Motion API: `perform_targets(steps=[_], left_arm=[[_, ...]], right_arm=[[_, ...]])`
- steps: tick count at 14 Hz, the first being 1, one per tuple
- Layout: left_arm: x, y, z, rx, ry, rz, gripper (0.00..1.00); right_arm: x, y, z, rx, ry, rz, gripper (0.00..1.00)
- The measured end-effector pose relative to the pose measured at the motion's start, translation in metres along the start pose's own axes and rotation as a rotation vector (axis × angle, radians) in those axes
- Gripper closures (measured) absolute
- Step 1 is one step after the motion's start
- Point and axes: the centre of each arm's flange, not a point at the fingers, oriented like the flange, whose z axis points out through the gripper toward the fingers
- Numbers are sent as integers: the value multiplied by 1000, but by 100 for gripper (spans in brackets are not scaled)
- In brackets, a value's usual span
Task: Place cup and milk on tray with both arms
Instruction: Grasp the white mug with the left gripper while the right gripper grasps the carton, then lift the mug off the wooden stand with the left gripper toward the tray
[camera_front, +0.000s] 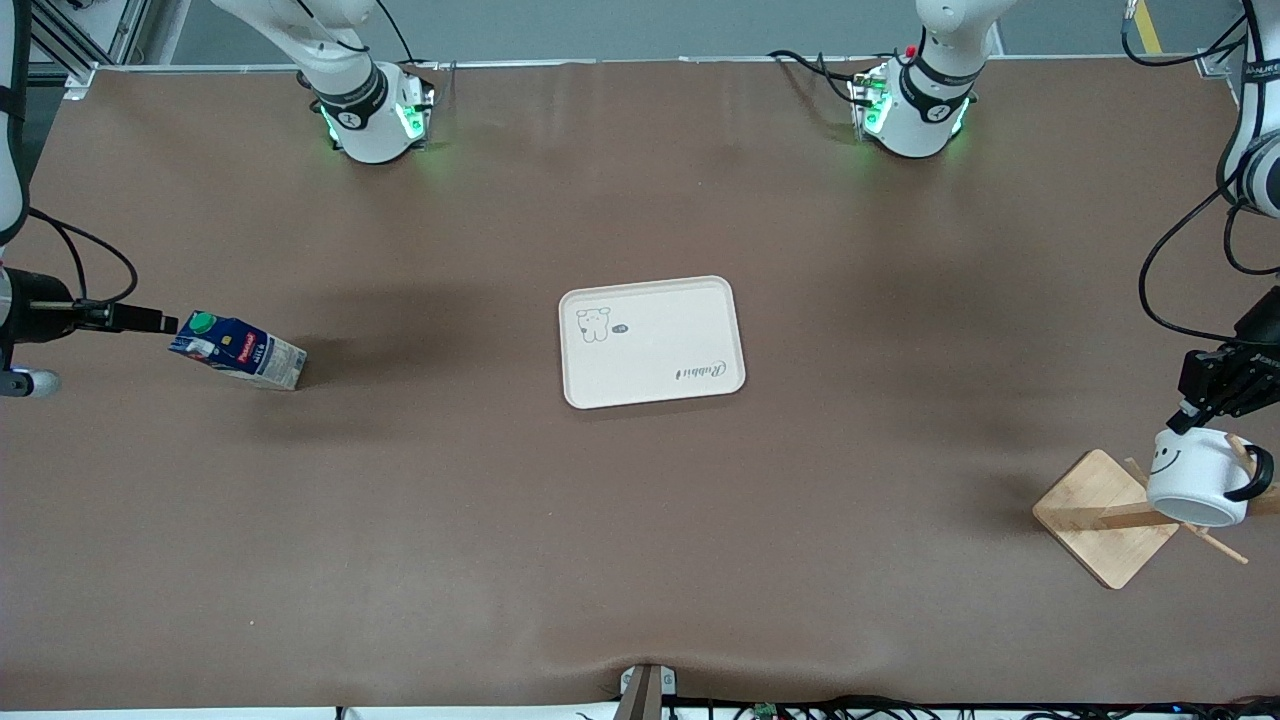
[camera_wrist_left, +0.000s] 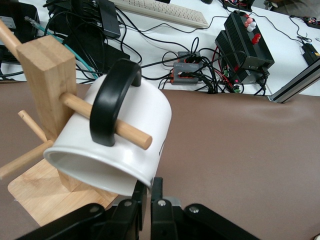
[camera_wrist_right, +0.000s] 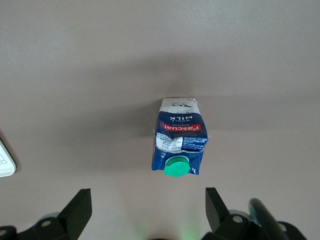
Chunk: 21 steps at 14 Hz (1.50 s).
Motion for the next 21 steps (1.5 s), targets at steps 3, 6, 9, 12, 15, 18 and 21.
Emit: perform_targets(steps=[3, 6, 9, 12, 15, 18, 21], left_arm=[[9, 23, 0, -4, -13, 22, 93], [21, 77, 3, -10, -62, -63, 93], [25, 167, 6, 26, -150, -123, 94], [16, 202, 2, 49, -241, -220, 94], [7, 260, 30, 84, -310, -355, 94], [-5, 340, 60, 195, -361, -431, 94], [-16, 396, 86, 208, -398, -537, 94]], right_arm=[[-4, 2, 21, -1, 20, 6, 0], [-12, 4, 43, 1, 19, 12, 0], [-15, 6, 56, 1, 18, 16, 0], [-16, 12, 66, 3, 17, 27, 0], [-18, 20, 79, 7, 8, 43, 0], [-20, 27, 95, 11, 11, 57, 0], [-21, 37, 113, 26, 37, 84, 0]])
